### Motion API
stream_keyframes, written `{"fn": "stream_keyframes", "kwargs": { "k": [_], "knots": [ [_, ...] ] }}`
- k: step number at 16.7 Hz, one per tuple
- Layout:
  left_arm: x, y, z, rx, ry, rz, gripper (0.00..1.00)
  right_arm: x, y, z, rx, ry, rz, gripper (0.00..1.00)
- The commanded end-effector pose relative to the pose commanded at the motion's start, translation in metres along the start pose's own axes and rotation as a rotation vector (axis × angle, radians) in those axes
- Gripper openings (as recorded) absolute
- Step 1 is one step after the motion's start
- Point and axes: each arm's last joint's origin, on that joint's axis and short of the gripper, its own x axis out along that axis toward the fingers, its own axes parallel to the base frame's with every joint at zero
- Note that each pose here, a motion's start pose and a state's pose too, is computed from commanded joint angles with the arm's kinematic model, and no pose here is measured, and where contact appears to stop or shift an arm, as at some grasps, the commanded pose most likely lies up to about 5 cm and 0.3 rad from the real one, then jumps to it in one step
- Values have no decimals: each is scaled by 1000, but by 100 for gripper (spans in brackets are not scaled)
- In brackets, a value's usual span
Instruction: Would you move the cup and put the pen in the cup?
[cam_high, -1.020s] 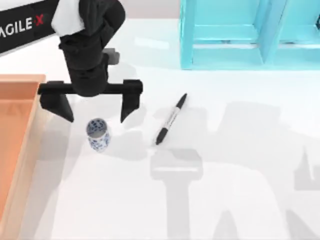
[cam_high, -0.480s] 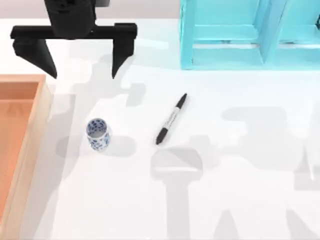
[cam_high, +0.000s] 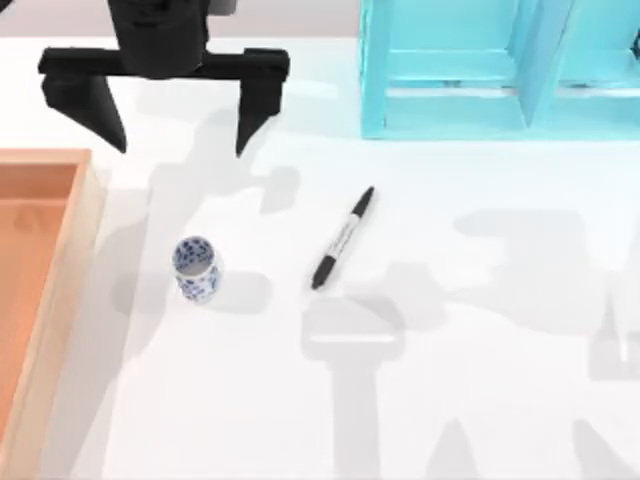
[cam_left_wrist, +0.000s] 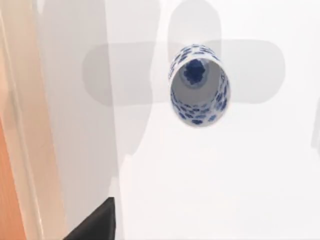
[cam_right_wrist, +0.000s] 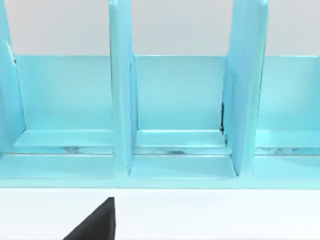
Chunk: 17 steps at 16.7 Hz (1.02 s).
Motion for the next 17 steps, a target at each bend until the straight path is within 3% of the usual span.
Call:
{"fn": "stream_keyframes", "kwargs": {
  "k": [5, 10, 17],
  "knots": [
    [52, -73, 18, 198, -57, 76, 100, 0, 0, 0, 0, 0, 0, 100],
    [111, -147, 16, 392, -120, 148, 100, 0, 0, 0, 0, 0, 0, 100],
    [123, -158, 15, 420, -126, 160, 100, 0, 0, 0, 0, 0, 0, 100]
  ]
}}
